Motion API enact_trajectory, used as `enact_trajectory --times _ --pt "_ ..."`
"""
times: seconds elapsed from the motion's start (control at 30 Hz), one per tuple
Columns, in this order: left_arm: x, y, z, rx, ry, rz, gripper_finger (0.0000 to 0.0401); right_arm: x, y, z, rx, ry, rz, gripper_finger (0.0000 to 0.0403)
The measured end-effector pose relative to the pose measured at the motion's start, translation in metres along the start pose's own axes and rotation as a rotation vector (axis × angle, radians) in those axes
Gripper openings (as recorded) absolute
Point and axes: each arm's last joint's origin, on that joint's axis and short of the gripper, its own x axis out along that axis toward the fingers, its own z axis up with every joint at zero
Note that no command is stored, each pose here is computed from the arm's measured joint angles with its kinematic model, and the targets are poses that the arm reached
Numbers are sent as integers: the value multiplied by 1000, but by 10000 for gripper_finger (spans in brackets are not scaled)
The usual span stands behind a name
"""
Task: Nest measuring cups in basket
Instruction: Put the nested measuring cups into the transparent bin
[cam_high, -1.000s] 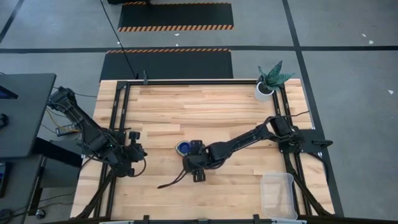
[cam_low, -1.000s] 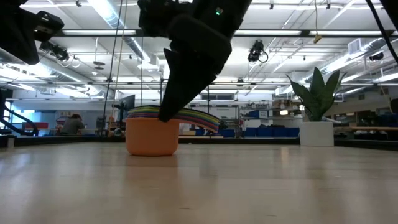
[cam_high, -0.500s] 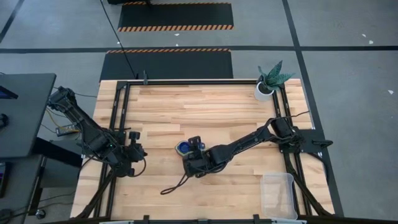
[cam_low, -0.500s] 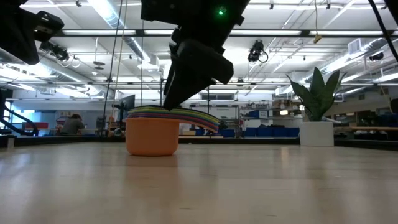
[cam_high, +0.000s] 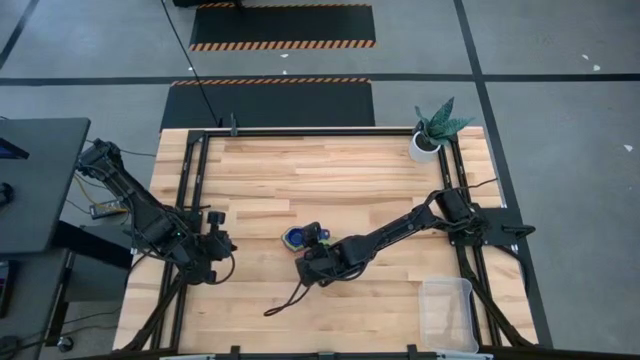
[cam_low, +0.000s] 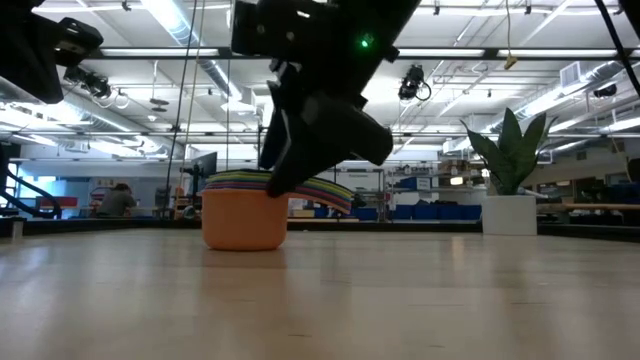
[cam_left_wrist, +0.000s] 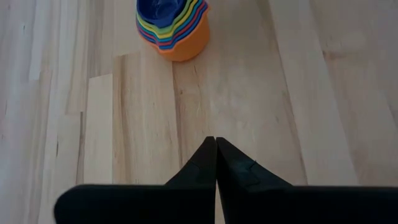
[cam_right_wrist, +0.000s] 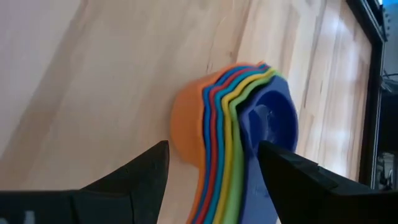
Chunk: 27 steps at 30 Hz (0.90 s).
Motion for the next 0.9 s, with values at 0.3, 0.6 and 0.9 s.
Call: enact_trajectory --times 0.3,0.6,0.9 --pt "0 -1 1 -6 -9 -5 7 4 2 -1 -109 -22 -31 252" --pt "0 -1 1 -7 -11 -6 7 6 0 -1 -164 -27 -36 252" --pt "0 -1 1 -7 -11 -6 7 7 -2 -5 -222 9 -27 252"
